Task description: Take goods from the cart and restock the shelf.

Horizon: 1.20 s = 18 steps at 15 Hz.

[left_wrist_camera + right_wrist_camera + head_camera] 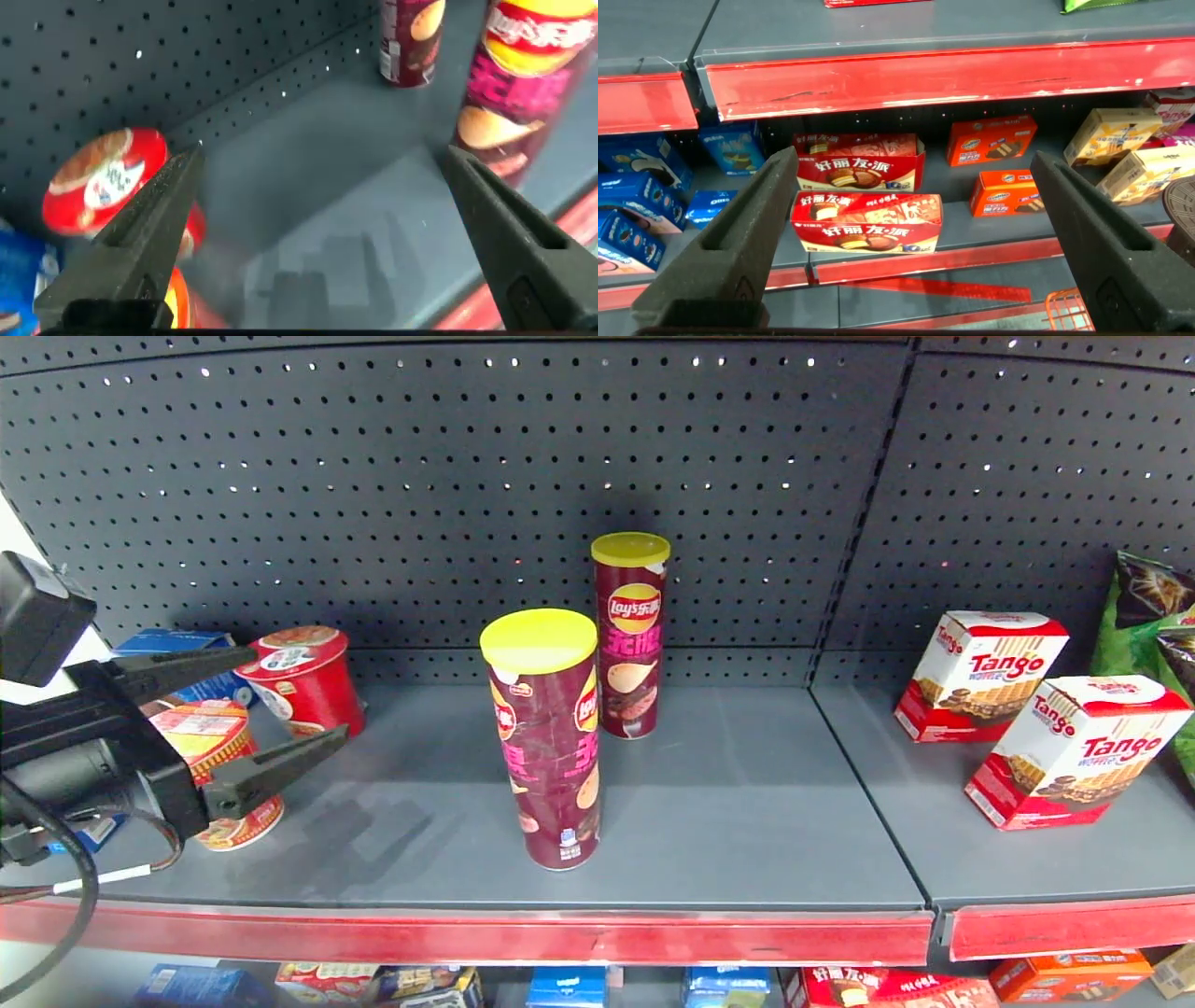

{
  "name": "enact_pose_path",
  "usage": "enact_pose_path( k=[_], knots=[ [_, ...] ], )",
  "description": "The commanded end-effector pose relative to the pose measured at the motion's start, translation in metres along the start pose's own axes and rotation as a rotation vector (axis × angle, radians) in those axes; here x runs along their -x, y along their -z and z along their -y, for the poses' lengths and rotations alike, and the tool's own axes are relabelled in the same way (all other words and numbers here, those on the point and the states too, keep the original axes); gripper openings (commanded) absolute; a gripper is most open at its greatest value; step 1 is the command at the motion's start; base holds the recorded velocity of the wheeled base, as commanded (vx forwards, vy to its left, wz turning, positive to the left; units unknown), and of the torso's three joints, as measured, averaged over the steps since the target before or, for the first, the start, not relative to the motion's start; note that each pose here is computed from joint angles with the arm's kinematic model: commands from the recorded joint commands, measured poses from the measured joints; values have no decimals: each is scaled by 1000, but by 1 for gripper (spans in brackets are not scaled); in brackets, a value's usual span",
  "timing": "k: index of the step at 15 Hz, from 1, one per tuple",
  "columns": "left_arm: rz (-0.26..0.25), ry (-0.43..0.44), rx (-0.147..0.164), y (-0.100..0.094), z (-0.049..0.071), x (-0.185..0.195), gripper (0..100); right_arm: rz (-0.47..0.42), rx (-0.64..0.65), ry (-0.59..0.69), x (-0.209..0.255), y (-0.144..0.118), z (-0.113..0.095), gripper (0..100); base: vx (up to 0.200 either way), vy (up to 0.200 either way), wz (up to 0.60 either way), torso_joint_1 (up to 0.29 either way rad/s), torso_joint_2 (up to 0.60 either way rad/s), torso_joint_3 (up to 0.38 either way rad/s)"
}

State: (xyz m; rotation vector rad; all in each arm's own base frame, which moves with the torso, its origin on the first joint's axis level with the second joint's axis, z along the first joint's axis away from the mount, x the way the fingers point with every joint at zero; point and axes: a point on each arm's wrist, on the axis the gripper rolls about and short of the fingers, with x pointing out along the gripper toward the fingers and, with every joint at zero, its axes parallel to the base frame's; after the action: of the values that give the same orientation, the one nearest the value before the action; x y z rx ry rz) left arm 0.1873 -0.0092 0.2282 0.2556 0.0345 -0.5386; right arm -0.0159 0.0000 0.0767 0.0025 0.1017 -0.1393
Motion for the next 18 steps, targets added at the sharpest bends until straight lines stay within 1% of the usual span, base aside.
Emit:
enact_pose_path(
  k=[1,2,3,4,5,6,7,8,9,10,11,12,14,15,16,18],
  knots=[
    [-29,35,4,11,-3,-22,100,-1,0,0,0,0,0,100,0,0,0,0,0,0],
    [-45,46,-23,18,-5,-32,100,-1,0,0,0,0,0,100,0,0,0,0,0,0],
    [-68,55,-73,28,-9,-44,100,-1,1,0,0,0,0,100,0,0,0,0,0,0],
    [-80,54,-124,35,-13,-53,100,-1,0,0,0,0,0,100,0,0,0,0,0,0],
    [-80,54,-124,35,-13,-53,100,-1,0,0,0,0,0,100,0,0,0,0,0,0],
    [-74,54,-157,36,-14,-59,100,-3,1,0,0,0,0,100,0,0,0,0,0,0],
    [-74,71,-157,37,-10,-64,100,-1,1,0,0,0,0,100,0,0,0,0,0,0],
    [-71,76,-158,37,-11,-68,100,-3,1,0,0,0,0,100,0,0,0,0,0,0],
    [-38,82,-171,32,-13,-77,100,-1,0,0,0,0,0,100,0,0,0,0,0,0],
    [-7,102,-175,27,-10,-87,100,-1,1,2,0,0,0,100,0,0,0,0,0,0],
    [8,107,-173,25,-9,-91,100,-1,0,0,0,0,0,100,0,0,0,0,0,0],
    [17,126,-162,23,-4,-96,100,-1,0,0,0,0,0,100,0,0,0,0,0,0],
    [1,144,-151,27,2,-101,100,-1,0,0,0,0,0,100,0,0,0,0,0,0],
    [-4,156,-150,27,7,-104,100,-3,0,0,0,0,0,100,0,0,0,0,0,0],
    [-2,161,-153,26,10,-106,100,-1,0,0,0,0,0,100,0,0,0,0,0,0],
    [-11,156,-152,26,12,-107,100,-3,0,0,0,0,0,100,0,0,0,0,0,0]
  ],
)
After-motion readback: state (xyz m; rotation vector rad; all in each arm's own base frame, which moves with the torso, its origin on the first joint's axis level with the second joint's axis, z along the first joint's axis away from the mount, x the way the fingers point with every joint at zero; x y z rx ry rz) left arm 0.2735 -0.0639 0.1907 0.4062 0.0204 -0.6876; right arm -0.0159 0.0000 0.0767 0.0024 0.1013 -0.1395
